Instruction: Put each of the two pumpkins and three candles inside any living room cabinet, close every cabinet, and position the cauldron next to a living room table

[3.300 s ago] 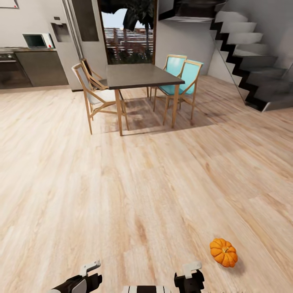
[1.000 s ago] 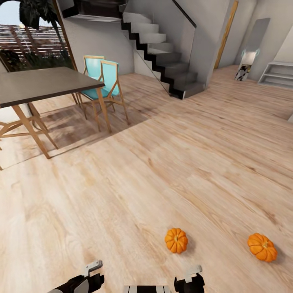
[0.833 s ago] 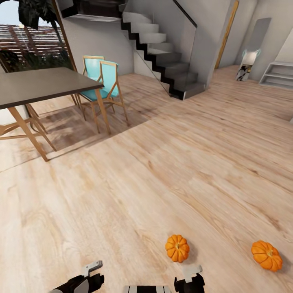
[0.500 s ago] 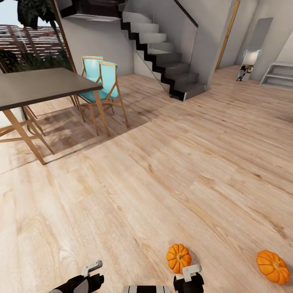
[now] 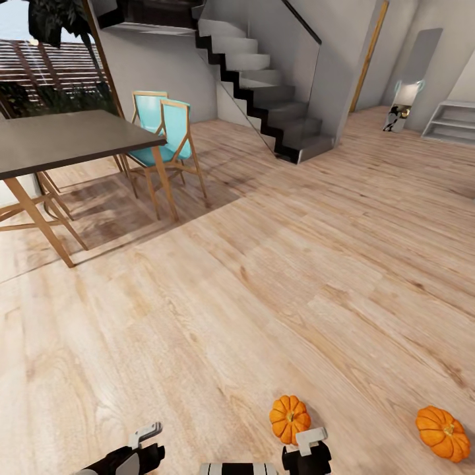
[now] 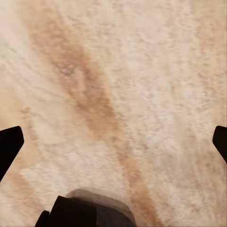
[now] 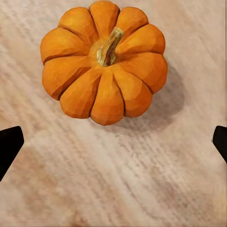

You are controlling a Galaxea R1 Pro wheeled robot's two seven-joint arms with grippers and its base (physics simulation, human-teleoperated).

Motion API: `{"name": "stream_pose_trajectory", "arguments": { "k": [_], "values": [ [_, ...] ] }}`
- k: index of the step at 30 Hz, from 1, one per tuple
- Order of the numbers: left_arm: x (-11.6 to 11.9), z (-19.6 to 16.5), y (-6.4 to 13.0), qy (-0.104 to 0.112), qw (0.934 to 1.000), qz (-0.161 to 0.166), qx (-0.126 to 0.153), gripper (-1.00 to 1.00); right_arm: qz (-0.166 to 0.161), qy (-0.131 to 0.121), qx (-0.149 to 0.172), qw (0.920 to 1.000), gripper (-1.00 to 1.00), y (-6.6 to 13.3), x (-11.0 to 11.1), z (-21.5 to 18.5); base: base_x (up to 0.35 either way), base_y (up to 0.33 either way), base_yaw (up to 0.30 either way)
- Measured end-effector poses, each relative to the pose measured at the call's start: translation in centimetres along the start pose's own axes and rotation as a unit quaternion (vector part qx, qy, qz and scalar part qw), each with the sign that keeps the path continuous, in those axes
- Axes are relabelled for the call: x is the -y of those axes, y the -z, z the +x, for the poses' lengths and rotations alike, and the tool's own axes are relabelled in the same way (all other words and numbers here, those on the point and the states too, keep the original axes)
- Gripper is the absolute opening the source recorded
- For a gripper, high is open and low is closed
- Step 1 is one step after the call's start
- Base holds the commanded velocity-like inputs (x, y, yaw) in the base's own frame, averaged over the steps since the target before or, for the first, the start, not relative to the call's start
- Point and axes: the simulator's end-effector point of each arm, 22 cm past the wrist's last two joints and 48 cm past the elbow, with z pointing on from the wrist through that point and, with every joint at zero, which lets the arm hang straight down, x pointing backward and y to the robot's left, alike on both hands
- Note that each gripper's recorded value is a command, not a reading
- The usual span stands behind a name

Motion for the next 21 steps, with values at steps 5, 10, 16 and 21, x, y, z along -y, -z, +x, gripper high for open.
{"name": "stream_pose_trajectory", "arguments": {
  "k": [5, 10, 16, 21],
  "values": [
    [13.9, -5.9, 3.4, -0.015, 0.9861, 0.161, 0.036, 1.0, 0.036, 0.011, 0.035, 0.9987, 1.0, -3.5, 8.8, -14.9, 0.0, 0.0, 0.0],
    [22.6, -12.9, 10.2, -0.037, 0.9605, 0.27, 0.058, 1.0, 0.011, -0.043, 0.019, 0.9988, 1.0, -3.1, 11.6, -18.9, 0.0, 0.0, 0.0],
    [28.4, -22.4, 19.5, -0.043, 0.9258, 0.355, 0.123, 1.0, 0.031, -0.109, 0.033, 0.9931, 1.0, -0.5, 17.3, -25.6, 0.0, 0.0, 0.0],
    [30.2, -26.5, 23.3, -0.055, 0.9119, 0.376, 0.155, 1.0, 0.049, -0.129, 0.034, 0.9898, 1.0, 1.4, 20.1, -28.7, 0.0, 0.0, -0.002]
  ]
}}
